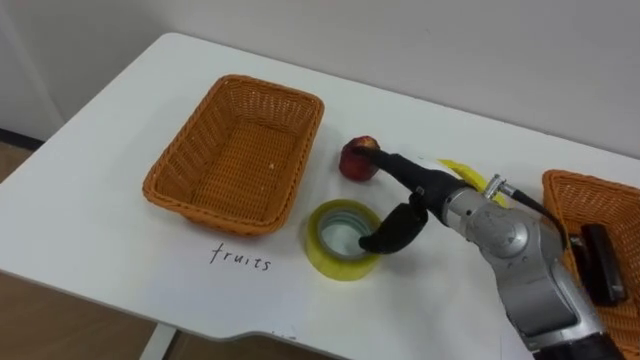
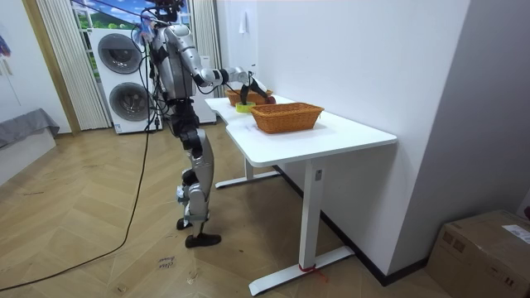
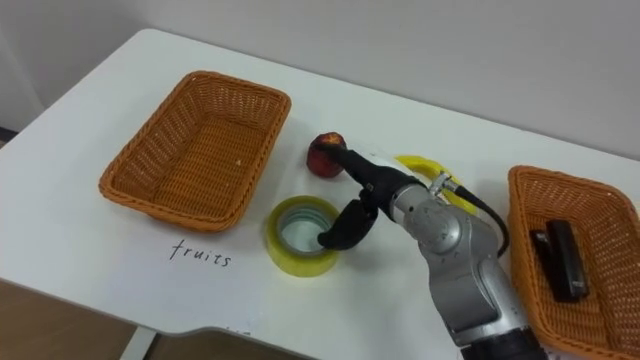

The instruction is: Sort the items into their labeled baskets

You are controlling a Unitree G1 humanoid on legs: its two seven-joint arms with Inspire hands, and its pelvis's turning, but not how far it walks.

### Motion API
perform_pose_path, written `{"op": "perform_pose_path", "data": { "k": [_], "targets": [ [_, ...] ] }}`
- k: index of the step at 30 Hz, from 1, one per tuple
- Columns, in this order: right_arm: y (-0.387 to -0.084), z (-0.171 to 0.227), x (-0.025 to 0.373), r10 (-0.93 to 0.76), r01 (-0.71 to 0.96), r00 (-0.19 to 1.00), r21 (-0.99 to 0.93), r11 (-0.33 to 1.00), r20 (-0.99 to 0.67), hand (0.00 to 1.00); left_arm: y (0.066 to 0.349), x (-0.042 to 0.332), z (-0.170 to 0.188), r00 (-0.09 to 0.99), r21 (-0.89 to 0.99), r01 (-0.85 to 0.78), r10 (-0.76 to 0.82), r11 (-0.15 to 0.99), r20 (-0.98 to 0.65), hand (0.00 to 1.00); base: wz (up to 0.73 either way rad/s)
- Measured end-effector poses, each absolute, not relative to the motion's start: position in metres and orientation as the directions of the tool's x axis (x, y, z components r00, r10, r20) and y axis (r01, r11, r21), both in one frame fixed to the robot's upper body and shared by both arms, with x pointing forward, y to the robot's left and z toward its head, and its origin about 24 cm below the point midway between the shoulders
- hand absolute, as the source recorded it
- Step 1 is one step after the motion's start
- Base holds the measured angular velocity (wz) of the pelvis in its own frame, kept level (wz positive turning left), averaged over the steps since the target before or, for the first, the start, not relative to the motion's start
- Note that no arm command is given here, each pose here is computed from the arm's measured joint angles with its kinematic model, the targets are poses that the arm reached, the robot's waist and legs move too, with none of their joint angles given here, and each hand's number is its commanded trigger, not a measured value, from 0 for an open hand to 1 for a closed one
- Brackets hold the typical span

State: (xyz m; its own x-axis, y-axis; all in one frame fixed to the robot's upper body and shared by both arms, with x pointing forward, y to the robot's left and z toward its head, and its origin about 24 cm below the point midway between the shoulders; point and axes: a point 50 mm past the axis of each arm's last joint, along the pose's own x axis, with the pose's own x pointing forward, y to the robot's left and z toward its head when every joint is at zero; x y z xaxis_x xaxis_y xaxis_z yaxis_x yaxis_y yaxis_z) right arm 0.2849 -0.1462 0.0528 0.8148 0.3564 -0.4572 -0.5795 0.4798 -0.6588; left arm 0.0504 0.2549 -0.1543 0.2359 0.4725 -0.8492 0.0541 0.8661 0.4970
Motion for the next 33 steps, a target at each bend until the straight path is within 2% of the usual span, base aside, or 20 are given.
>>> {"op": "perform_pose_path", "data": {
  "k": [8, 24, 33],
  "targets": [
    [-0.145, 0.052, 0.284, 0.373, -0.607, 0.795, -0.647, 0.462, -0.479, 0.00, 0.262, 0.051, -0.152, 0.239, 0.526, 0.055, 0.500, 0.849, -0.833, 0.00, 0.00],
    [-0.144, 0.041, 0.276, 0.407, -0.763, 0.645, -0.516, 0.389, -0.647, 0.00, 0.269, 0.049, -0.150, 0.217, 0.538, 0.064, 0.515, 0.840, -0.829, 0.00, 0.00],
    [-0.145, 0.040, 0.275, 0.403, -0.772, 0.633, -0.500, 0.392, -0.661, 0.00, 0.269, 0.050, -0.150, 0.220, 0.537, 0.059, 0.514, 0.841, -0.829, 0.00, 0.00]
  ]
}}
